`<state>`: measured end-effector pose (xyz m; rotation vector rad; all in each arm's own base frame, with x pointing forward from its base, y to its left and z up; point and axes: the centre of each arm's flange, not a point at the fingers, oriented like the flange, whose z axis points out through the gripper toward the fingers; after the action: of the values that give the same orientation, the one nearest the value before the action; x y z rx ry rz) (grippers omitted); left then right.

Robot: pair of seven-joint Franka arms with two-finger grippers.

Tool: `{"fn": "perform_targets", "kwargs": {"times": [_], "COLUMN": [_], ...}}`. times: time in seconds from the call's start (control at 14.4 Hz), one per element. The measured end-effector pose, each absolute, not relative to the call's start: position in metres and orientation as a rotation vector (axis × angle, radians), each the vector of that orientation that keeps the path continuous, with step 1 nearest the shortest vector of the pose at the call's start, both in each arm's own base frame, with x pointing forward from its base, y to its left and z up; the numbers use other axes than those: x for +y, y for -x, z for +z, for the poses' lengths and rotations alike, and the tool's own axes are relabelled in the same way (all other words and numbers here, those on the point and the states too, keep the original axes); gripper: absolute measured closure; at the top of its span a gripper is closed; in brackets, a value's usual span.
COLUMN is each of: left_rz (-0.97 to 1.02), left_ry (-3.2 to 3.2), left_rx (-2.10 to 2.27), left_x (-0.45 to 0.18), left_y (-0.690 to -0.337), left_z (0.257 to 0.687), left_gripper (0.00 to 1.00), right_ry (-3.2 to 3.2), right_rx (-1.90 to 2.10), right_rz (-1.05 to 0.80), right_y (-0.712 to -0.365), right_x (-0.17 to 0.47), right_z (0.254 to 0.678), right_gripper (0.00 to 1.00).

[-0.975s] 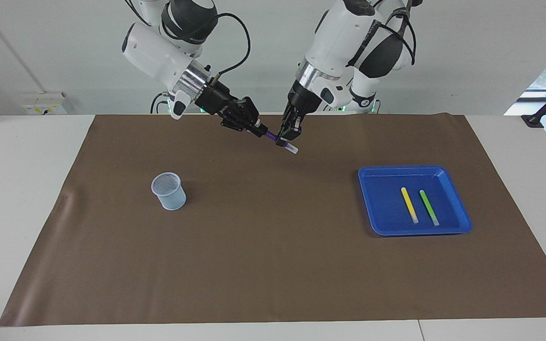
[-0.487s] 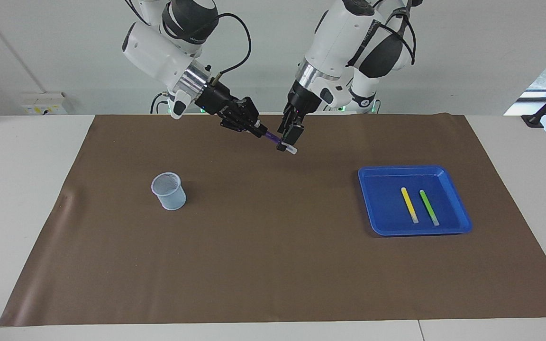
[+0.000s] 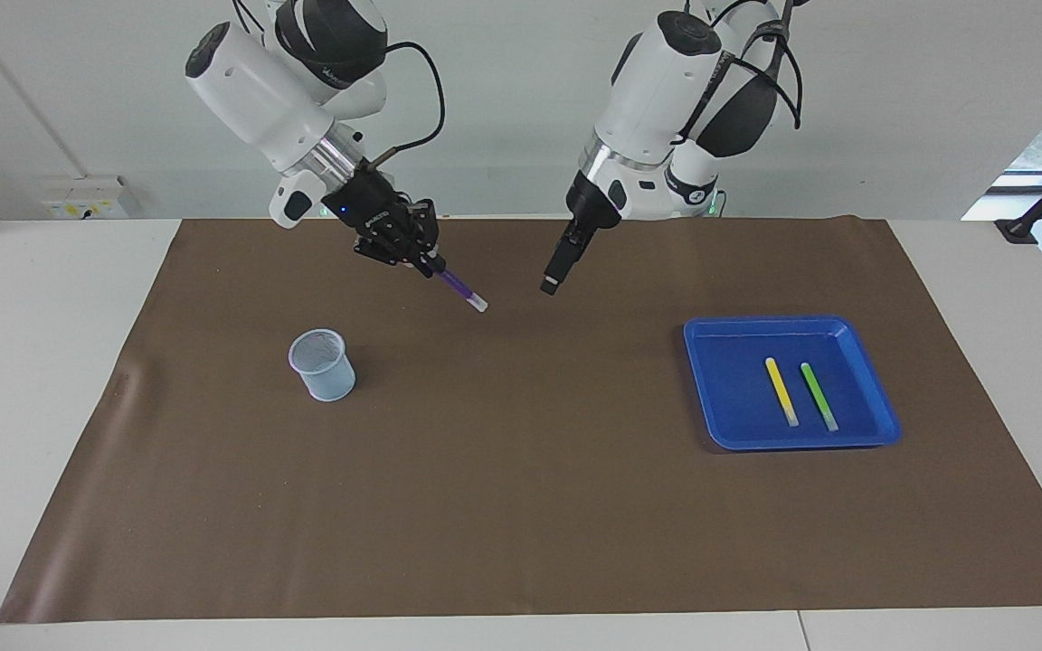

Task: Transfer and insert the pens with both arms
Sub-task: 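Carry the pen to the cup with the right gripper while the left gripper withdraws, then lower the purple pen into the cup and open the right gripper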

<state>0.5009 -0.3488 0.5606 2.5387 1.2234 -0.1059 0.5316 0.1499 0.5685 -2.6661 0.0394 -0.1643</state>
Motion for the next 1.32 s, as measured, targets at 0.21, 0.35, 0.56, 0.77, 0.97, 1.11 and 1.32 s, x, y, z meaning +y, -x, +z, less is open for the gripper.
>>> {"fn": "perform_targets", "kwargs": {"times": [0.21,0.35,0.56,0.77,0.97,1.11,1.32], "left_rz": [-0.071,-0.004,0.063,0.087,0.163,0.180,0.162], "left_ry": [-2.700,-2.806,-2.920,-2.958,-2.964,-2.971,-2.985], "left_rx": [0.961,0.765,0.352,0.125,0.078,0.044,-0.169], "left_x": [-0.294,-0.258,-0.211,-0.156,-0.105,-0.089,-0.066], "left_y": [-0.519,-0.530,-0.544,-0.552,-0.560,-0.561,-0.562], "left_z": [0.546,0.537,0.529,0.513,0.494,0.481,0.458], "left_gripper": [0.00,0.00,0.02,0.05,0.00,0.00,0.00], "right_ry": [2.898,3.002,3.070,3.091,3.100,3.099,3.095], "right_rx": [-0.255,-0.468,-0.668,-0.701,-0.655,-0.652,-0.610], "right_rz": [-0.219,-0.235,-0.200,-0.104,-0.075,-0.068,-0.045], "right_y": [-0.544,-0.552,-0.564,-0.567,-0.565,-0.563,-0.559], "right_x": [0.127,0.108,0.074,0.054,0.035,0.034,0.037], "right_z": [0.587,0.582,0.557,0.512,0.473,0.460,0.443], "right_gripper": [0.82,0.82,0.82,0.82,0.82,0.82,0.82]}}
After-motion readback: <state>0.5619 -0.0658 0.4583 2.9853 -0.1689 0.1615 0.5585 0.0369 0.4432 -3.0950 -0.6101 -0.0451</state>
